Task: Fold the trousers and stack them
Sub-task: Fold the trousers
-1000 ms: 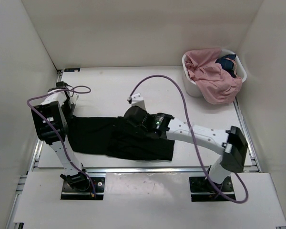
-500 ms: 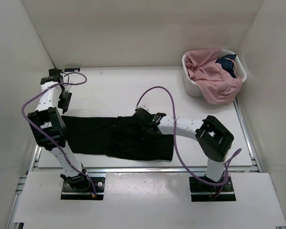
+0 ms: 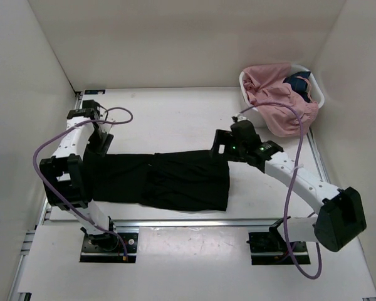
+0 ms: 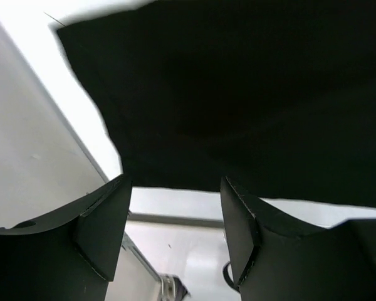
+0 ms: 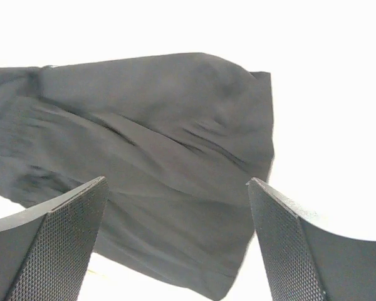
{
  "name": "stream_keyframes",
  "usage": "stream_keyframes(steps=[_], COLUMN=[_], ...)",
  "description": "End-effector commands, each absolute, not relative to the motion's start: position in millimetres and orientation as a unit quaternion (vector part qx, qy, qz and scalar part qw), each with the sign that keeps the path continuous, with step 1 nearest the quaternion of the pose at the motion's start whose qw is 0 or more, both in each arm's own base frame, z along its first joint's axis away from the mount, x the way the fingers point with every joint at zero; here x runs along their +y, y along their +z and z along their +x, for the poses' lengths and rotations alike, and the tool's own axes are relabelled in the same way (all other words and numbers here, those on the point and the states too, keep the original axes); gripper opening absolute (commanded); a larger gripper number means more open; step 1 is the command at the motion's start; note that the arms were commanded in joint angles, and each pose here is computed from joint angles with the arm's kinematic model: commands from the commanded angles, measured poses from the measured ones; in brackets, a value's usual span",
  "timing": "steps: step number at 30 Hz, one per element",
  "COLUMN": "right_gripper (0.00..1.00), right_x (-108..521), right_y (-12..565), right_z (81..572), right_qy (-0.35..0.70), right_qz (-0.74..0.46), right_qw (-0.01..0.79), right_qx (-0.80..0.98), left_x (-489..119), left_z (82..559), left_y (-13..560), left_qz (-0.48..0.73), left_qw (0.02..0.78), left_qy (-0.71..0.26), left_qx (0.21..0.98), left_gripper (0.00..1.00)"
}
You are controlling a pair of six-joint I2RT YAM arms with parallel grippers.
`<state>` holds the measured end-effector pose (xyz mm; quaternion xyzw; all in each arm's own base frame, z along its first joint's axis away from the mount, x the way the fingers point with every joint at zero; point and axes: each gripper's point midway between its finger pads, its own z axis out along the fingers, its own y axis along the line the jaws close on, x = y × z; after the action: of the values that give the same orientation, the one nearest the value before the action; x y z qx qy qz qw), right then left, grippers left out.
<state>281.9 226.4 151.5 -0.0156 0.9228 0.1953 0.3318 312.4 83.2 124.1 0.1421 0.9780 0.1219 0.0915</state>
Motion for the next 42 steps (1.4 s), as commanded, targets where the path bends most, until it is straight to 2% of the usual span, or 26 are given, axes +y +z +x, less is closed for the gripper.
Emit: stream_keyframes(steps=[1,5,9,11,13,15,16,19,21,22,24,26,28,30,31,32,34,35,37,39,42], right_gripper=[0.96,0.96,0.95,0.91,0.83,0.71,0.56,0.49,0.38,0.16,0.00,0.00,0.00,0.00,0.00,0.00,0.00,0.00,0.00,0.00,0.00], right_x=[210,192,200,207,214,209,204,199,197,192,181,170,148,113,103,93,72,64,54,51,88], right_y=[91,61,48,41,39,23,19,15,14,14,14,22,46,56,85,93,136,144,180,192,208], right_z=[241,236,234,228,228,220,219,218,214,218,221,226,245,240,255,244,261,249,257,246,248], right_qy=[0.216,0.231,0.297,0.323,0.344,0.322,0.303,0.300,0.306,0.305,0.312,0.317,0.307,0.243,0.235,0.212,0.175,0.149,0.124,0.087,0.073], right_qz=[0.007,0.052,0.072,0.072,0.067,0.085,0.093,0.126,0.134,0.143,0.175,0.197,0.205,0.233,0.209,0.213,0.195,0.196,0.202,0.197,0.158], right_qw=[0.209,0.177,0.166,0.140,0.130,0.101,0.095,0.084,0.081,0.084,0.074,0.080,0.124,0.125,0.171,0.156,0.209,0.190,0.216,0.207,0.204], right_qx=[0.954,0.955,0.938,0.933,0.927,0.937,0.944,0.942,0.939,0.938,0.931,0.924,0.921,0.933,0.934,0.941,0.942,0.950,0.947,0.954,0.963], left_x=[83,90,100,109,115,123,126,136,138,139,137,136,133,121,105,94,64,51,17,-4,-37], left_z=[305,301,295,291,285,282,283,279,272,274,275,278,282,286,291,293,305,310,321,335,351], left_y=[122,117,112,110,103,102,102,100,95,96,95,94,93,88,79,74,65,62,58,54,49], left_qz=[0.133,0.132,0.116,0.100,0.098,0.085,0.080,0.071,0.071,0.071,0.071,0.072,0.072,0.080,0.098,0.107,0.146,0.158,0.200,0.216,0.241], left_qw=[0.096,0.086,0.079,0.077,0.067,0.065,0.069,0.064,0.054,0.059,0.061,0.062,0.063,0.062,0.056,0.053,0.047,0.047,0.053,0.054,0.057], left_qy=[0.118,0.129,0.129,0.130,0.134,0.140,0.141,0.147,0.145,0.147,0.141,0.135,0.134,0.125,0.108,0.098,0.088,0.081,0.053,0.036,0.016], left_qx=[0.979,0.979,0.982,0.983,0.984,0.984,0.984,0.984,0.985,0.985,0.986,0.986,0.986,0.987,0.988,0.988,0.984,0.983,0.977,0.974,0.969], left_gripper=[0.70,0.70,0.70,0.70,0.70,0.70,0.70,0.70,0.70,0.70,0.70,0.70,0.70,0.70,0.68,0.68,0.67,0.67,0.67,0.67,0.67])
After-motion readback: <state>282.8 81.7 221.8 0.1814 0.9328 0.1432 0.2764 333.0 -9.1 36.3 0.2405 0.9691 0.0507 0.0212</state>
